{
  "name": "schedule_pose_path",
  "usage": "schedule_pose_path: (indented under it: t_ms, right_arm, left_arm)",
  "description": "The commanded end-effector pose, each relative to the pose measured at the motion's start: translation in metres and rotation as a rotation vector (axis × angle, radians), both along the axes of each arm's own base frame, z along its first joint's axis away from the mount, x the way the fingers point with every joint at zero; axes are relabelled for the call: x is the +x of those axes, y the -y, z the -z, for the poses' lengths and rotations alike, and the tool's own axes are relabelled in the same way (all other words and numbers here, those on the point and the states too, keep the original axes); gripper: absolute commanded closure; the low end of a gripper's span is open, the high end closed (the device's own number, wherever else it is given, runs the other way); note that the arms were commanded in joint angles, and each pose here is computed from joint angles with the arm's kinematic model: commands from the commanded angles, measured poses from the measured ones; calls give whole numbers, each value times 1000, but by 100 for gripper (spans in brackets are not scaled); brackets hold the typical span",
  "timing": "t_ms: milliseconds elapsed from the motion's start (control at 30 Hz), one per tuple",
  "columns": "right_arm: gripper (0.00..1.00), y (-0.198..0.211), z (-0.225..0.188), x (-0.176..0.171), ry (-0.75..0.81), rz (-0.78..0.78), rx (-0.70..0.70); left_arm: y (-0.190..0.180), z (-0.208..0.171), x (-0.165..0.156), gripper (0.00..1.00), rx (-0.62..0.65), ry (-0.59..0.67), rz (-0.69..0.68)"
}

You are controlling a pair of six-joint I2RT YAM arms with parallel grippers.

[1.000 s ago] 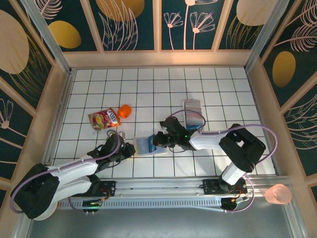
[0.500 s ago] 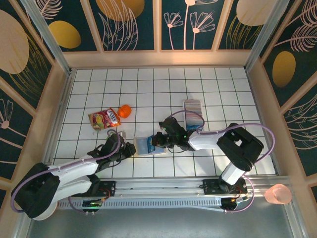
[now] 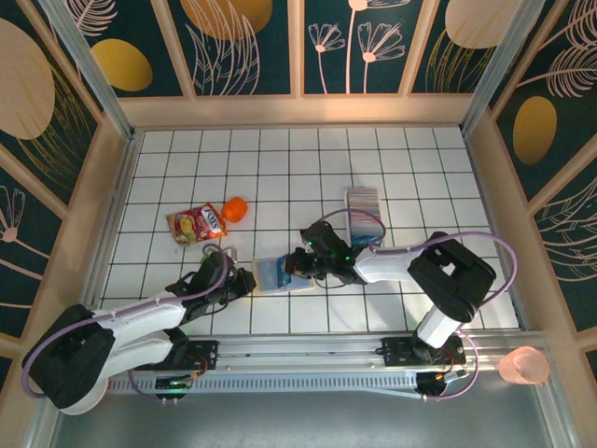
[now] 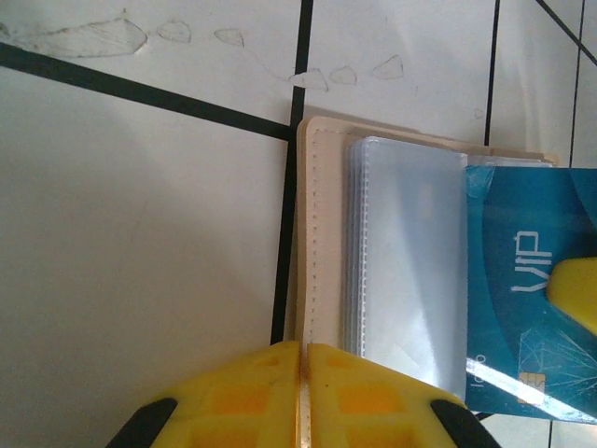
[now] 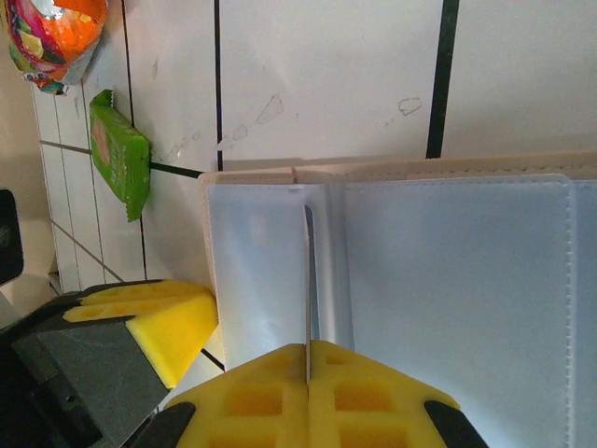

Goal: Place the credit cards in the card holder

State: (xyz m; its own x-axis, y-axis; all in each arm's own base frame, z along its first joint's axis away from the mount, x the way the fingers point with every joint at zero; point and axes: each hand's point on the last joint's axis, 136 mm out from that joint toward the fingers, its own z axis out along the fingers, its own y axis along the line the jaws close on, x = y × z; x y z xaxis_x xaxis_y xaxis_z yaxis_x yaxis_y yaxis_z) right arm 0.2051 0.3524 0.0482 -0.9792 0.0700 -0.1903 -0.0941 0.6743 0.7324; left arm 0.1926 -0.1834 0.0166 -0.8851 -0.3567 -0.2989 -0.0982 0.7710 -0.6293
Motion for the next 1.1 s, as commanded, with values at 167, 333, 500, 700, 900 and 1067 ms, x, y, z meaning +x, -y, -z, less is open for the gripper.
schedule_pose_path:
  t_ms: [167, 333, 500, 700, 900, 1067]
  right_arm:
    - [100, -2, 7, -3, -15, 15, -13]
    - [100, -5, 4, -7, -13, -2, -3]
    - [100, -12, -3, -9, -15, -15, 29]
    - [100, -18, -9, -10, -14, -22, 57]
    - [89, -10, 3, -6, 2, -13, -26]
    - [68, 0, 7, 4, 50, -14, -149]
  left_arm:
    - [5, -1, -1, 90, -15, 5, 26]
    - [3, 0, -3, 90, -9, 5, 27]
    - [2, 2, -3, 90, -5, 6, 22]
    - [1, 4, -4, 90, -2, 2, 24]
    - [1, 4, -4, 90, -2, 5, 27]
    - [1, 2, -4, 90, -7, 9, 27]
